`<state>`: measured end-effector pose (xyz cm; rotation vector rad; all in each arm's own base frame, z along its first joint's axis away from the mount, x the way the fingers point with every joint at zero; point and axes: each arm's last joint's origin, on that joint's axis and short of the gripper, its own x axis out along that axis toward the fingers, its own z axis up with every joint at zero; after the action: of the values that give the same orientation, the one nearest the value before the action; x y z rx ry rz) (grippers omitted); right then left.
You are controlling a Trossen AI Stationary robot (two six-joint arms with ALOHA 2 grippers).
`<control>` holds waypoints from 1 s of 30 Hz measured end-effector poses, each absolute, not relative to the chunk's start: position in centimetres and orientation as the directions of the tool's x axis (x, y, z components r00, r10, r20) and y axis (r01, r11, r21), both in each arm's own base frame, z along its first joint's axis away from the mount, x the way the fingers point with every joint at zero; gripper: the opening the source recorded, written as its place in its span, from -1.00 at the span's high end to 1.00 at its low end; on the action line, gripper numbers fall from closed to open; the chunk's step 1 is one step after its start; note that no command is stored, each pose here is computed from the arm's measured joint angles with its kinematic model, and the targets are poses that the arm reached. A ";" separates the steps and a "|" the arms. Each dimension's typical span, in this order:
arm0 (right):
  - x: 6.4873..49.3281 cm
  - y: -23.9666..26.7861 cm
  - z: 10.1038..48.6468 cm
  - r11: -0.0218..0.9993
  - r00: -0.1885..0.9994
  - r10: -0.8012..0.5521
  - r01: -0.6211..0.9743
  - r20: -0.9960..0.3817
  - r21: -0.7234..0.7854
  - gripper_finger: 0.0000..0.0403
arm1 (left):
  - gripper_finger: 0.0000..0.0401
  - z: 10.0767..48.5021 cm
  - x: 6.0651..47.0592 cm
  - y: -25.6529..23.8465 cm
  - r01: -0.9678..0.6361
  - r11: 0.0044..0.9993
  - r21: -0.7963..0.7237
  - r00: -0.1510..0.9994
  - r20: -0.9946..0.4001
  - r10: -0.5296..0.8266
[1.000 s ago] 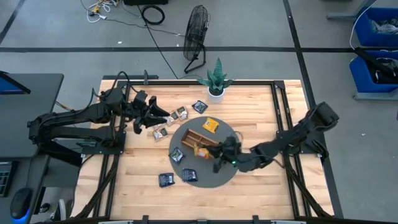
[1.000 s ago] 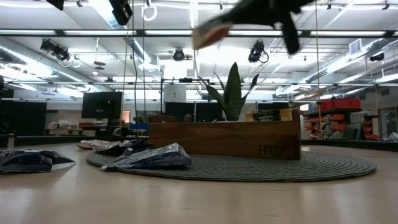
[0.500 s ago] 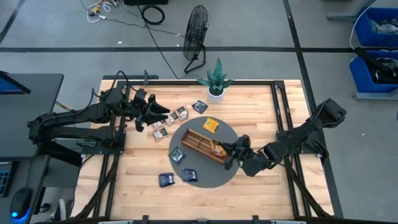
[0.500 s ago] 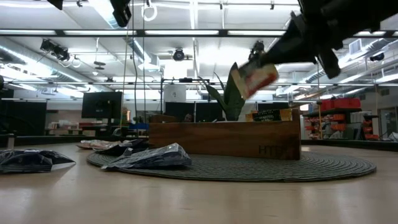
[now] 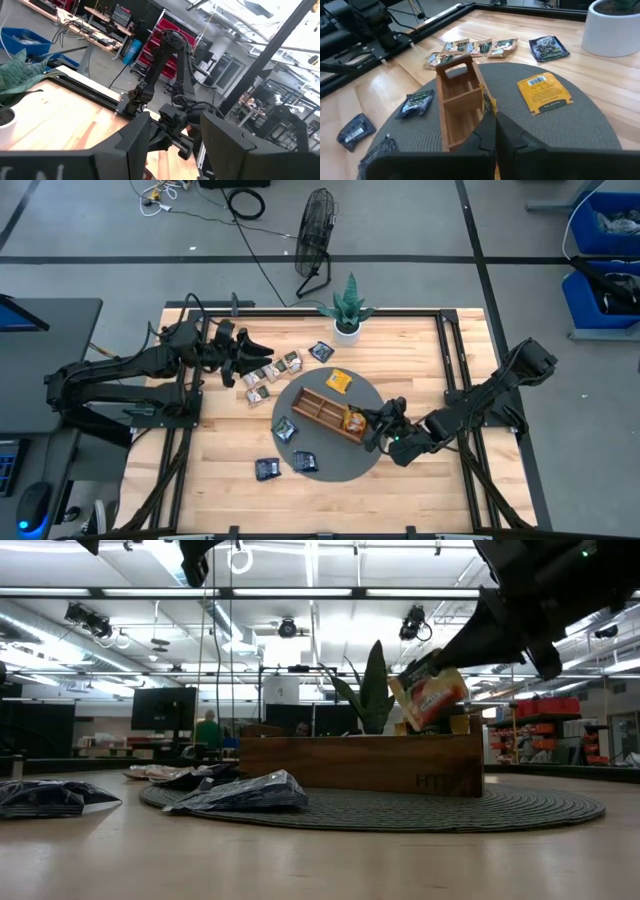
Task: Pick & Place Tea
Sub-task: Put the yellow tea bag into the right section of the wooden organizer
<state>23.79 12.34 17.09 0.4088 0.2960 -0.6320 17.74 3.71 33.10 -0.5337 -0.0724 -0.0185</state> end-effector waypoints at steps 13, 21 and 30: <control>23.7 11.5 16.3 0.713 0.769 -0.521 0.631 -0.370 0.305 0.99 | 0.11 33.1 17.7 3.7 0.035 0.844 -0.536 0.997 0.074 0.006; 24.0 11.1 16.2 0.721 0.774 -0.483 0.617 -0.411 0.315 0.85 | 0.11 33.1 17.7 3.7 0.035 0.836 -0.547 0.997 0.074 0.007; 24.1 11.1 15.9 0.727 0.775 -0.453 0.607 -0.441 0.319 0.59 | 0.11 33.1 17.7 3.7 0.035 0.836 -0.547 0.997 0.074 0.007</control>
<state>24.14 11.05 15.94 0.4704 0.3481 -0.5974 17.74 3.73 33.10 -0.5804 -0.0738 -0.0151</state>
